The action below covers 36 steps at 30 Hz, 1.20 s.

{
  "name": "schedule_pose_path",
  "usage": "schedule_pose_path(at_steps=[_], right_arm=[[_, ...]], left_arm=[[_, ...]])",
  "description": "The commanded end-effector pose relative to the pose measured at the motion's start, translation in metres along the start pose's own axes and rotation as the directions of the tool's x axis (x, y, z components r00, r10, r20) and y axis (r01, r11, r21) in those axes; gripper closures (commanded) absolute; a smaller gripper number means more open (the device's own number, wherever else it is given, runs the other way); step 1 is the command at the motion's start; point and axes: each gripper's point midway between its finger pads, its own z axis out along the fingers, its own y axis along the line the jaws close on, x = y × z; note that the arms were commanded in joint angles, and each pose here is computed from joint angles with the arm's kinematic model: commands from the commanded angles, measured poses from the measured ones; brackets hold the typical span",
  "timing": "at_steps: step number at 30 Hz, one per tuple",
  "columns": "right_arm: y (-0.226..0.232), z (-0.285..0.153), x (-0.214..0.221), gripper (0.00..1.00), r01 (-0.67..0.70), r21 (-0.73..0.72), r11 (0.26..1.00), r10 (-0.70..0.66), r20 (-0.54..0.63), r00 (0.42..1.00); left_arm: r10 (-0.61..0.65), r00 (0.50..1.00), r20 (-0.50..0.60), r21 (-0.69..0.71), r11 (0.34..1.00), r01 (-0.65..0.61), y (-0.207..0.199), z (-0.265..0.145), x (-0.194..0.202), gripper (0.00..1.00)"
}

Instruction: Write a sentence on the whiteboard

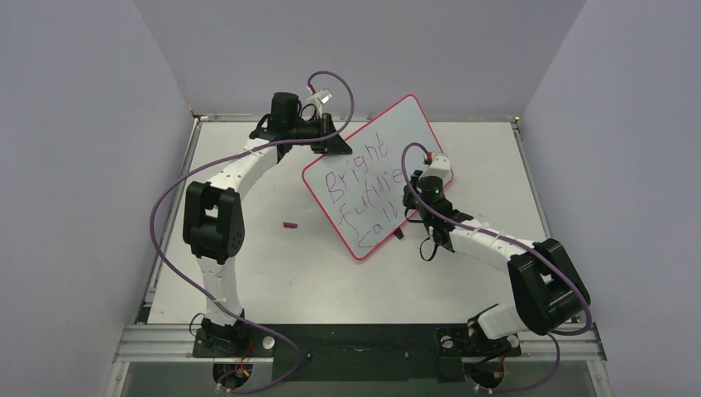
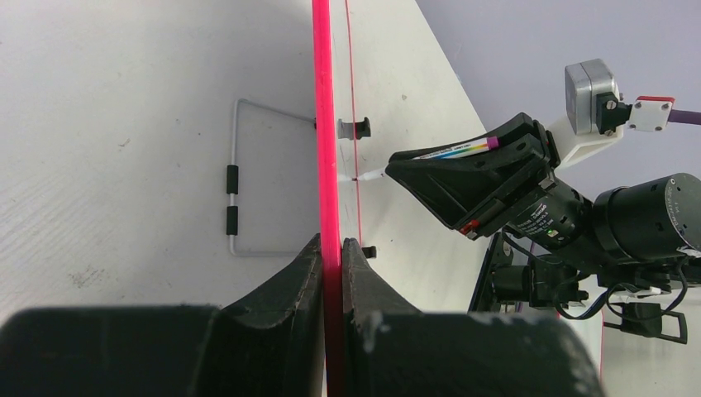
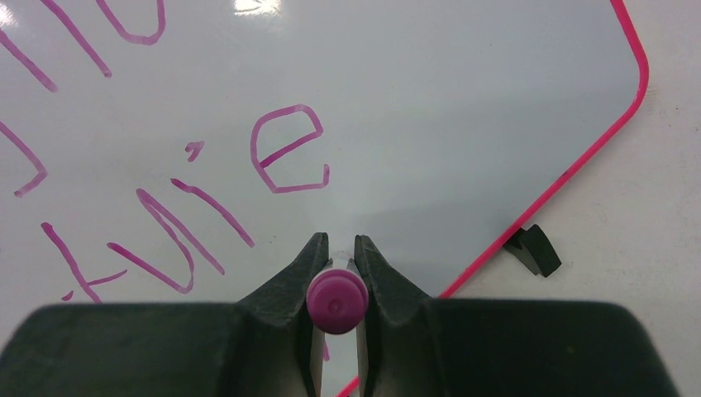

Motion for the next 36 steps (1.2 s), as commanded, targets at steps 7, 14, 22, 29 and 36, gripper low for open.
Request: schedule_pose_path(at_steps=[7,14,22,29,36], right_arm=[[0.022,-0.007,0.016,1.00,-0.040,-0.090,0.995,0.037,-0.029,0.999],[0.014,-0.015,0.025,1.00,-0.044,-0.076,0.996,0.041,-0.041,0.998],[0.004,-0.017,0.027,1.00,-0.038,-0.038,0.999,0.037,-0.042,0.998],[-0.007,-0.006,0.020,1.00,-0.039,0.010,0.999,0.040,-0.033,0.999],[-0.013,0.000,0.017,1.00,-0.023,0.034,0.999,0.024,-0.038,0.999]], left_arm=[[0.177,0.980,0.090,0.086,0.979,-0.185,-0.044,-0.013,-0.031,1.00],[0.178,0.980,0.092,0.085,0.979,-0.186,-0.045,-0.014,-0.031,1.00],[0.179,0.980,0.092,0.085,0.979,-0.187,-0.045,-0.014,-0.031,1.00],[0.181,0.979,0.094,0.084,0.978,-0.188,-0.045,-0.014,-0.032,1.00],[0.180,0.979,0.091,0.085,0.979,-0.188,-0.045,-0.014,-0.031,1.00]])
